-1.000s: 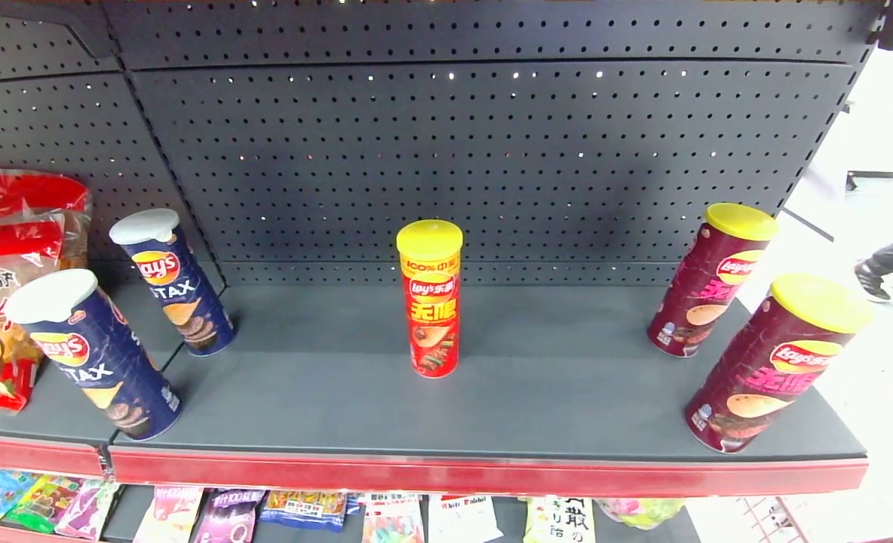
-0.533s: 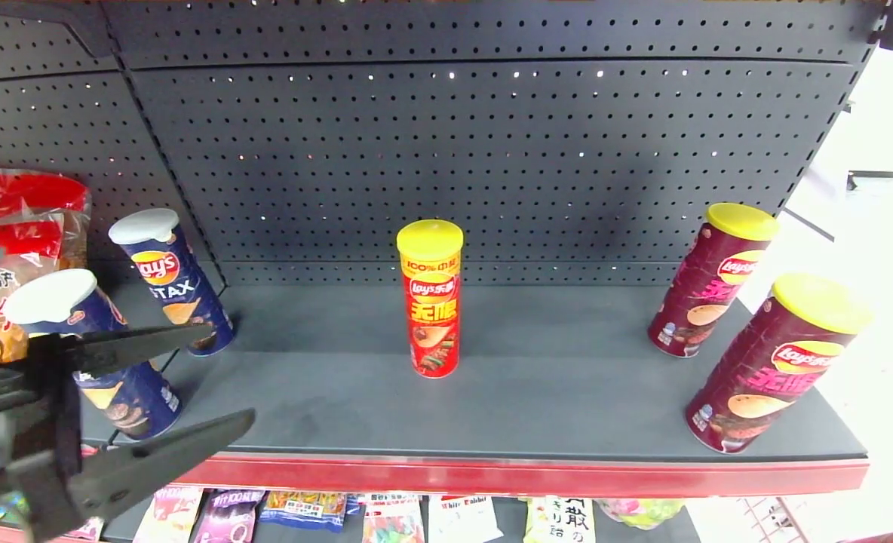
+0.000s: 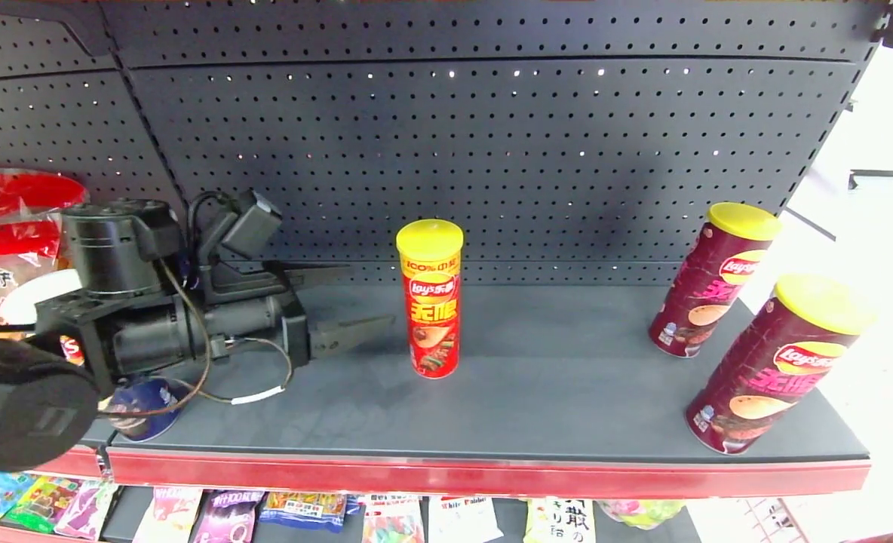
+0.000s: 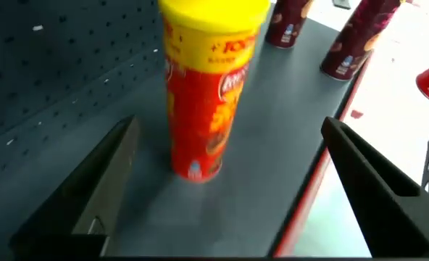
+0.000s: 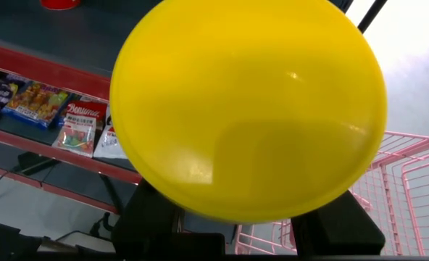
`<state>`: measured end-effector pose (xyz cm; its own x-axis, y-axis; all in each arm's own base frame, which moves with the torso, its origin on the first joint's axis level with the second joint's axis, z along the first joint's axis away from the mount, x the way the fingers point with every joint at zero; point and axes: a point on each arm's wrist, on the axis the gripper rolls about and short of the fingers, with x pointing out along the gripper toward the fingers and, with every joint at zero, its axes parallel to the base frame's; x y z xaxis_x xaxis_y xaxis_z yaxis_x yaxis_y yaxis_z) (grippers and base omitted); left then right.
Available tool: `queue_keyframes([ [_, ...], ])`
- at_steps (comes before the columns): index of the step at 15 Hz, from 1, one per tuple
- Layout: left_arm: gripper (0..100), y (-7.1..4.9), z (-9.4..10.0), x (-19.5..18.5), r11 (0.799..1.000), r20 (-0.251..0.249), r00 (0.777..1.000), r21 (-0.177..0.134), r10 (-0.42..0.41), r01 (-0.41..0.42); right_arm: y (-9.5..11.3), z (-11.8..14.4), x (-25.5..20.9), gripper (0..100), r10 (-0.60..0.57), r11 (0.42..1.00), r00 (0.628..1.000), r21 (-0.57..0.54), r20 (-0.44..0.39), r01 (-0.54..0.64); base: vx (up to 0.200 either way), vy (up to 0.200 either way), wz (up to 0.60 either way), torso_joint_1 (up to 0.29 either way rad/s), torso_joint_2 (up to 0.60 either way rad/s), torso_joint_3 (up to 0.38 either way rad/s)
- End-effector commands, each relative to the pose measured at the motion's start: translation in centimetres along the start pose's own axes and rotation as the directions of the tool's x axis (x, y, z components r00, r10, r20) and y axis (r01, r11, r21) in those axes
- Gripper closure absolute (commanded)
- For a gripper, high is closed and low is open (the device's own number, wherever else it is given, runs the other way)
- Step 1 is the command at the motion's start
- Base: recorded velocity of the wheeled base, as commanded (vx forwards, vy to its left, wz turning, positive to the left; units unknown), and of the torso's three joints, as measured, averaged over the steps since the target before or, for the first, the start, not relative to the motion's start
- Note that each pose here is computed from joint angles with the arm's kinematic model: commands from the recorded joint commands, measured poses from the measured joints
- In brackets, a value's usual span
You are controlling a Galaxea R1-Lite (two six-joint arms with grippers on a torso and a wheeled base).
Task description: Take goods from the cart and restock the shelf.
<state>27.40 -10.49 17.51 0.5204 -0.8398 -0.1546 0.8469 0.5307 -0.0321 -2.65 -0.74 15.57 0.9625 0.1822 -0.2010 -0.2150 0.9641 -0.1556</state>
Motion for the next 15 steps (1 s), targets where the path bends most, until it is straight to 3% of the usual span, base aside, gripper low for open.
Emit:
queue_keyframes([
  [1, 0, 1.1, -1.4, 3.2, 0.999, -0.036, 0.999, -0.024, -0.039, 0.038, 0.0, 0.0, 0.0, 100, 0.0, 1.0, 1.0, 0.0, -0.003, 0.0, 0.0, 0.0, 0.0, 0.0, 0.0, 0.0],
  [5, 0, 2.0, -0.5, 5.2, 0.999, -0.007, 0.999, 0.003, -0.051, 0.051, 0.0, -0.1, 0.0, 100, 0.0, 1.0, 1.0, 0.0, -0.005, 0.0, 0.0, 0.0, 0.0, 0.0, 0.0, 0.0],
  [15, 0, 3.5, -0.2, 8.1, 0.998, 0.019, 0.998, 0.028, -0.055, 0.054, 0.0, -0.1, 0.1, 100, 0.002, 1.0, 1.0, -0.001, -0.007, -0.002, 0.0, 0.0, 0.0, 0.0, 0.0, 0.0],
])
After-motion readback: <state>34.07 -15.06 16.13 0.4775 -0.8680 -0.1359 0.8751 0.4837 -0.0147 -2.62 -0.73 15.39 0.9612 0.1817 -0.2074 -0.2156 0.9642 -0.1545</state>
